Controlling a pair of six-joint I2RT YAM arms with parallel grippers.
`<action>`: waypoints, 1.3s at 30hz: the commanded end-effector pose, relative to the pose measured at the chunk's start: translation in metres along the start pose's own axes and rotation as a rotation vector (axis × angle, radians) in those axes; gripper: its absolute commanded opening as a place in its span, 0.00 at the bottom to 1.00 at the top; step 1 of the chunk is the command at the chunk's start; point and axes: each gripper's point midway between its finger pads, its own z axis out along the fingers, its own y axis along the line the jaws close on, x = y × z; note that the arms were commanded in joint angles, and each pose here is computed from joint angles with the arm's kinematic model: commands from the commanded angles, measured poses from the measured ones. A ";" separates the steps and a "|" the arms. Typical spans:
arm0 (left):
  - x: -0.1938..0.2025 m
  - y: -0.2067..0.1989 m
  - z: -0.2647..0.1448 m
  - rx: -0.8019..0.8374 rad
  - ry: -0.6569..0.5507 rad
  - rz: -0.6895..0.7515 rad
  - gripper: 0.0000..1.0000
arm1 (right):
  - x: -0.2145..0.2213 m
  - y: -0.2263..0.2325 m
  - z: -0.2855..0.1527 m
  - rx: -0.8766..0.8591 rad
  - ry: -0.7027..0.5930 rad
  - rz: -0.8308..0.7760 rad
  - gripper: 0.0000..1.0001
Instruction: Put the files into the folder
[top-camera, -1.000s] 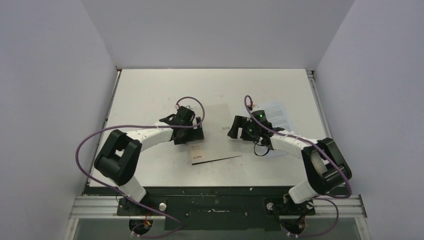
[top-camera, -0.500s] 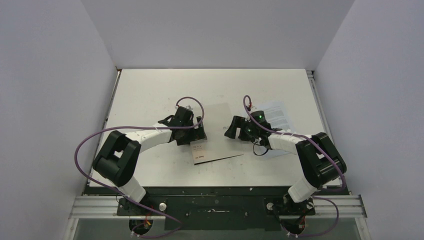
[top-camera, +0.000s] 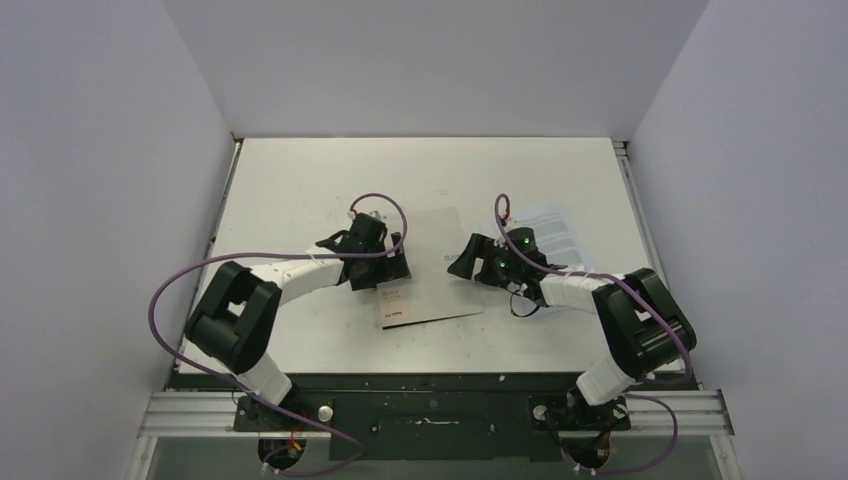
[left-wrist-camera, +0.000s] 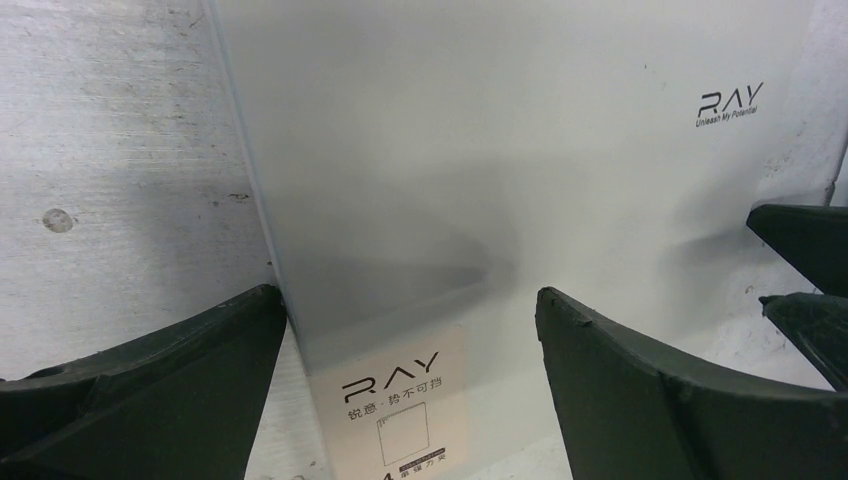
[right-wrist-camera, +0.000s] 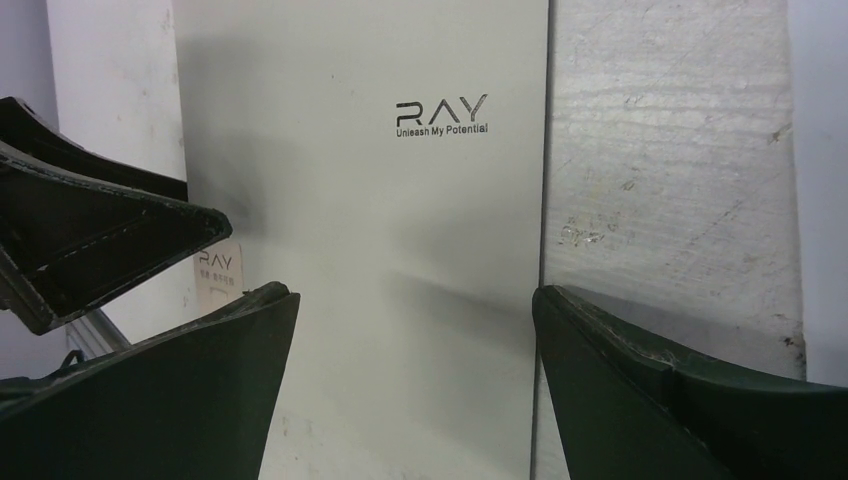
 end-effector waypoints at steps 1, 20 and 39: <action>0.016 0.014 0.003 -0.042 0.043 0.004 0.96 | -0.008 0.046 -0.013 -0.185 -0.020 0.009 0.90; 0.019 0.007 -0.001 0.044 0.049 -0.041 0.96 | -0.031 0.099 -0.046 -0.389 -0.118 0.055 0.90; -0.011 -0.028 -0.049 0.535 -0.085 -0.207 0.96 | -0.031 0.156 -0.080 -0.624 -0.212 0.133 0.90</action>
